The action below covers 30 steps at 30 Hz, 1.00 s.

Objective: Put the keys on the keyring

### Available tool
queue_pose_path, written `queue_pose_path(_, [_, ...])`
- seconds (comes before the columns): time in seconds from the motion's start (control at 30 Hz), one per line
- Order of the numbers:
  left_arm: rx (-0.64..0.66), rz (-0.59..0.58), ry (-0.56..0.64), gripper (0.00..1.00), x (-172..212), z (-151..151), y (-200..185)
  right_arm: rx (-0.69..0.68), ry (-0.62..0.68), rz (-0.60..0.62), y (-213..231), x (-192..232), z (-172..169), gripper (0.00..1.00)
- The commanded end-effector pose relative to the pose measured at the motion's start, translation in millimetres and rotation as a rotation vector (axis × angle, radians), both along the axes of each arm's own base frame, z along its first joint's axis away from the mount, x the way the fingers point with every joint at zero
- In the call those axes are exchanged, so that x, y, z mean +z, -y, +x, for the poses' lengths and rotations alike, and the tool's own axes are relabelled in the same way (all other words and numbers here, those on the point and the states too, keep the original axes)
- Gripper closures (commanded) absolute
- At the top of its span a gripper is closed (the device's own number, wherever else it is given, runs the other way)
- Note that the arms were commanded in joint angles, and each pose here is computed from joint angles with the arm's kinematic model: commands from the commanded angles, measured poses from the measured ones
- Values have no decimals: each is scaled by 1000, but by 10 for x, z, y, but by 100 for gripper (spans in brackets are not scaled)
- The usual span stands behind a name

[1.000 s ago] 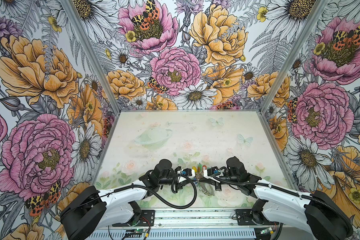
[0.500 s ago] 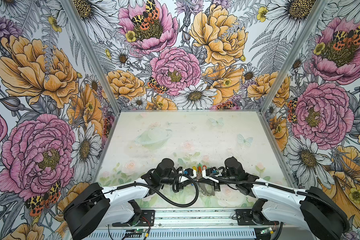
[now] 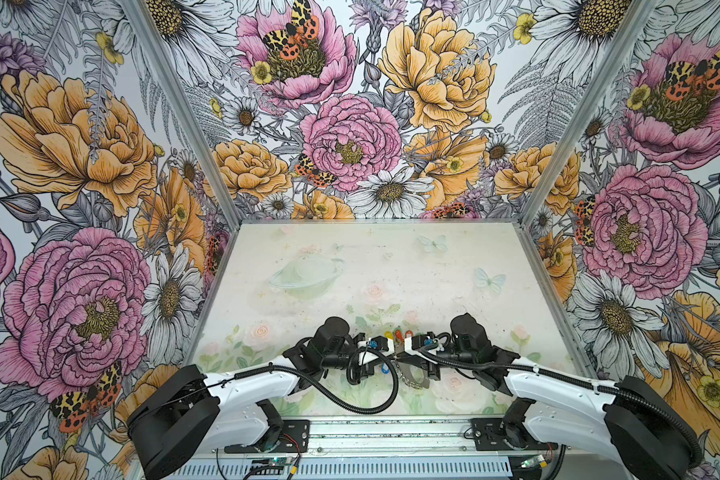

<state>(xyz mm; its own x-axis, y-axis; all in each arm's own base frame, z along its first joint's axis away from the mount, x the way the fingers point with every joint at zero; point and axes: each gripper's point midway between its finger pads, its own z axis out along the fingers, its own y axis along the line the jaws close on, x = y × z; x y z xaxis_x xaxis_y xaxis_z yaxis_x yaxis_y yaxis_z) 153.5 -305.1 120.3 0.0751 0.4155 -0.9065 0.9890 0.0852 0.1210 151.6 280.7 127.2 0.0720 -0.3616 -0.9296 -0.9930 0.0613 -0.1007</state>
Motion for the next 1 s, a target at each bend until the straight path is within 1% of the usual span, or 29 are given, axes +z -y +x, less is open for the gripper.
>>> queue_pose_path(0.0, [17, -6, 36, 100, 90, 65, 23, 10, 68, 52, -61, 233, 50, 84])
queue_pose_path(0.77, [7, -22, 33, 100, 124, 38, 23, 49, 23, 39, -168, 105, 51, 84])
queue_pose_path(0.9, [9, -23, 34, 100, 127, 42, 22, 56, 23, 41, -178, 114, 46, 86])
queue_pose_path(0.97, [12, -24, 35, 100, 130, 45, 21, 55, 22, 40, -177, 113, 46, 89])
